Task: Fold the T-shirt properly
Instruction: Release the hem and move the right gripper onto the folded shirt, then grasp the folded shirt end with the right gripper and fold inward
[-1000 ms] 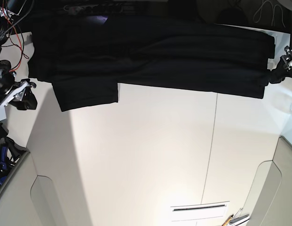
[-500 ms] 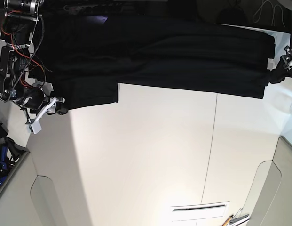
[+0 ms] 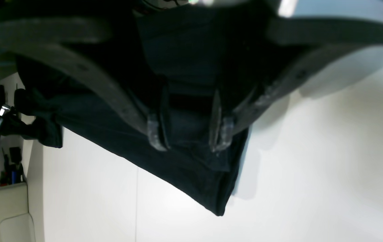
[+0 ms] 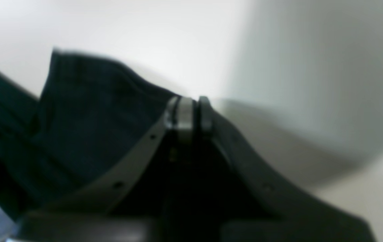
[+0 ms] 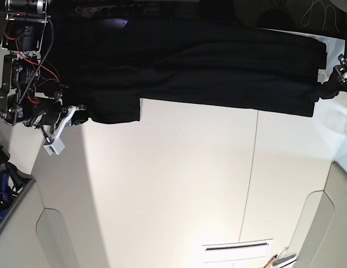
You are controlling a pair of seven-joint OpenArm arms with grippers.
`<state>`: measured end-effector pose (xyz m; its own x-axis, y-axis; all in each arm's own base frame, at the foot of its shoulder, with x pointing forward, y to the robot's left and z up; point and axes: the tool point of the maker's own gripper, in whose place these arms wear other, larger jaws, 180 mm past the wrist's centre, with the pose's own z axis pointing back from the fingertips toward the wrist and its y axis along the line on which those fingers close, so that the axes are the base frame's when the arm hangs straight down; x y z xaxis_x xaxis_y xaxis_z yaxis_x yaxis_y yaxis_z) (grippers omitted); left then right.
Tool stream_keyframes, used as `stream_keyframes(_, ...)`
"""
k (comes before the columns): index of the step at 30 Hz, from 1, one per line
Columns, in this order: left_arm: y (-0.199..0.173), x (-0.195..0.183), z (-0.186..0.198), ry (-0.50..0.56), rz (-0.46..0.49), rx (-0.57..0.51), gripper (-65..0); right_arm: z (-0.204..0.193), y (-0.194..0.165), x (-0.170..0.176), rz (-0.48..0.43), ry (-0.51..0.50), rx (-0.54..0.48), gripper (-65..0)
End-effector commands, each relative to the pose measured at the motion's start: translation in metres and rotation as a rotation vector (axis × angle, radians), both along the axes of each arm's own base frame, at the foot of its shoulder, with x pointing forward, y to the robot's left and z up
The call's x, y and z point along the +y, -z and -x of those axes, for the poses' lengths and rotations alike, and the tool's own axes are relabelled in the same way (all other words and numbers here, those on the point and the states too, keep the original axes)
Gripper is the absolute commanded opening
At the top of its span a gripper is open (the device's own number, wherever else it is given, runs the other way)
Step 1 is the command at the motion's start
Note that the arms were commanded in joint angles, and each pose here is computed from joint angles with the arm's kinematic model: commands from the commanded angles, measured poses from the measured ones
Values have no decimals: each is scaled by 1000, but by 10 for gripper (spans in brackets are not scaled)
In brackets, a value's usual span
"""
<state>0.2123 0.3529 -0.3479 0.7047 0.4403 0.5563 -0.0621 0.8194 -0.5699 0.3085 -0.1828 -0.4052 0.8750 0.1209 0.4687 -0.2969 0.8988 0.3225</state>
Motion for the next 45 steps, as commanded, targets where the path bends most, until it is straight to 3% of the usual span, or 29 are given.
stream_keyframes(1, -17, 7, -9, 5, -25, -51, -422, -17, -27, -1, -5, -8, -101, -650)
stream_keyframes(6, -17, 8, -9, 3, -26, -53, -422, -2, -69, 27, 37, -96, -257, -650)
stream_keyframes(11, -17, 8, -9, 1, -26, -55, -422, 41, -90, 69, 4, -153, -332, -650)
stream_keyframes(20, -18, 8, -9, 1, -26, -56, -422, 133, -97, 107, -73, -190, -266, -650)
stream_keyframes(28, -18, 8, -10, 1, -24, -58, -422, 170, -89, 110, -77, -199, -178, -650)
stream_keyframes(29, -18, 8, -10, 1, -24, -59, -422, 172, -88, 110, -78, -199, -170, -630)
stream_keyframes(31, -18, 8, -10, 0, -23, -59, -422, 175, -87, 111, -88, -198, -162, -411)
stream_keyframes(32, -18, 8, -10, 0, -24, -59, -422, 176, -88, 112, -99, -198, -163, -347)
stream_keyframes(33, -18, 8, -10, -1, -23, -61, -422, 177, -89, 114, -113, -198, -163, -326)
stream_keyframes(40, -20, 9, -11, -8, -24, -71, -422, 167, -114, 120, -105, -228, -268, -327)
stream_keyframes(45, -20, 10, -12, -12, -26, -75, -417, 134, -107, 88, 93, -153, -343, -327)
